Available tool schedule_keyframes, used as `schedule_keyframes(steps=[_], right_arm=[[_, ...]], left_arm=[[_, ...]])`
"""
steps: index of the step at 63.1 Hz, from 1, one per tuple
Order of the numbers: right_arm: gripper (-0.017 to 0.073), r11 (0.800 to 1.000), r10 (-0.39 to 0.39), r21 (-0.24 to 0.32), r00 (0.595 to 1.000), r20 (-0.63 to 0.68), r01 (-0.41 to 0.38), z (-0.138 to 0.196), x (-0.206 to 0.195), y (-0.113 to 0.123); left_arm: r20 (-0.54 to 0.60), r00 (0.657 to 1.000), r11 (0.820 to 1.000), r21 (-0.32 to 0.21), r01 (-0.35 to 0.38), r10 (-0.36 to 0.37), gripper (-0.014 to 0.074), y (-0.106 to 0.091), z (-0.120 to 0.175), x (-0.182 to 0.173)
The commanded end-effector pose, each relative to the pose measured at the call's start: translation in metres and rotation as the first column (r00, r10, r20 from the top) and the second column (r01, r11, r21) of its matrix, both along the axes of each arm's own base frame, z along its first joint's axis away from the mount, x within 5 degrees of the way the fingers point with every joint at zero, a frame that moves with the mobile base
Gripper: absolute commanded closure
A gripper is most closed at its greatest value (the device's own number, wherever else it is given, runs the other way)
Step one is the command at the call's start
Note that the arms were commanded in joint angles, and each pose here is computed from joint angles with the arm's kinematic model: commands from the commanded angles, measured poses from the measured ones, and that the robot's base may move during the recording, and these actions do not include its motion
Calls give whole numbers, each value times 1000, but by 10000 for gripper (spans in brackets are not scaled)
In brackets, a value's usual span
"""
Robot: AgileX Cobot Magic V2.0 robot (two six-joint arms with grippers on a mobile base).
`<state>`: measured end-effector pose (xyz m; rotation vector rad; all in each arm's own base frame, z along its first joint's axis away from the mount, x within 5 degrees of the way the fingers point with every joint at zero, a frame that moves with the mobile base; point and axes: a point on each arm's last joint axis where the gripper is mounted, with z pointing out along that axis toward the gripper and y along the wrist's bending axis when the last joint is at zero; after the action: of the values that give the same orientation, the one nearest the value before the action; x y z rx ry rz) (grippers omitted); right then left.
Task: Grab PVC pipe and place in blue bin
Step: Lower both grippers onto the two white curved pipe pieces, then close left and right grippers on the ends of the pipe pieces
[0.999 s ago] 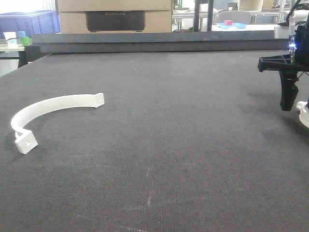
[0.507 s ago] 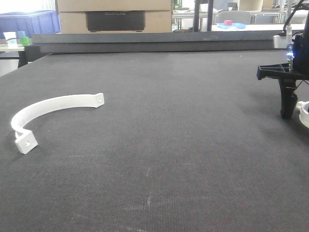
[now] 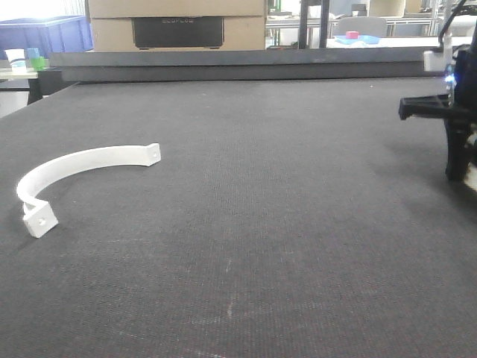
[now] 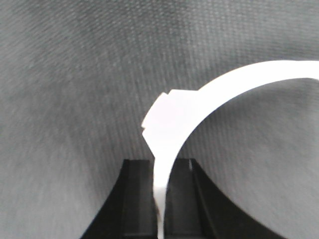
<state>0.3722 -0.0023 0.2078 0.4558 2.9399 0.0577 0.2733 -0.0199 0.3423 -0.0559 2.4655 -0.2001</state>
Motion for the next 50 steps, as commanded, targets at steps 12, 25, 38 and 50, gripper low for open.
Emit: schedule_keyframes(steps=[12, 25, 38, 50], right_arm=[[727, 996, 85, -32, 987, 137, -81, 67, -24, -2], [727, 996, 92, -43, 971, 220, -84, 92, -34, -2], [727, 996, 92, -43, 971, 219, -84, 91, -35, -2], [727, 996, 92, -42, 974, 209, -85, 86, -31, -2]], left_arm=[[-19, 1000, 1000, -7, 3, -3, 704, -1, 2, 7], [-169, 984, 996, 70, 63, -50, 704, -9, -8, 33], [-277, 959, 992, 92, 83, -55, 704, -12, -36, 63], [-364, 930, 991, 98, 95, -53, 704, -13, -69, 80]])
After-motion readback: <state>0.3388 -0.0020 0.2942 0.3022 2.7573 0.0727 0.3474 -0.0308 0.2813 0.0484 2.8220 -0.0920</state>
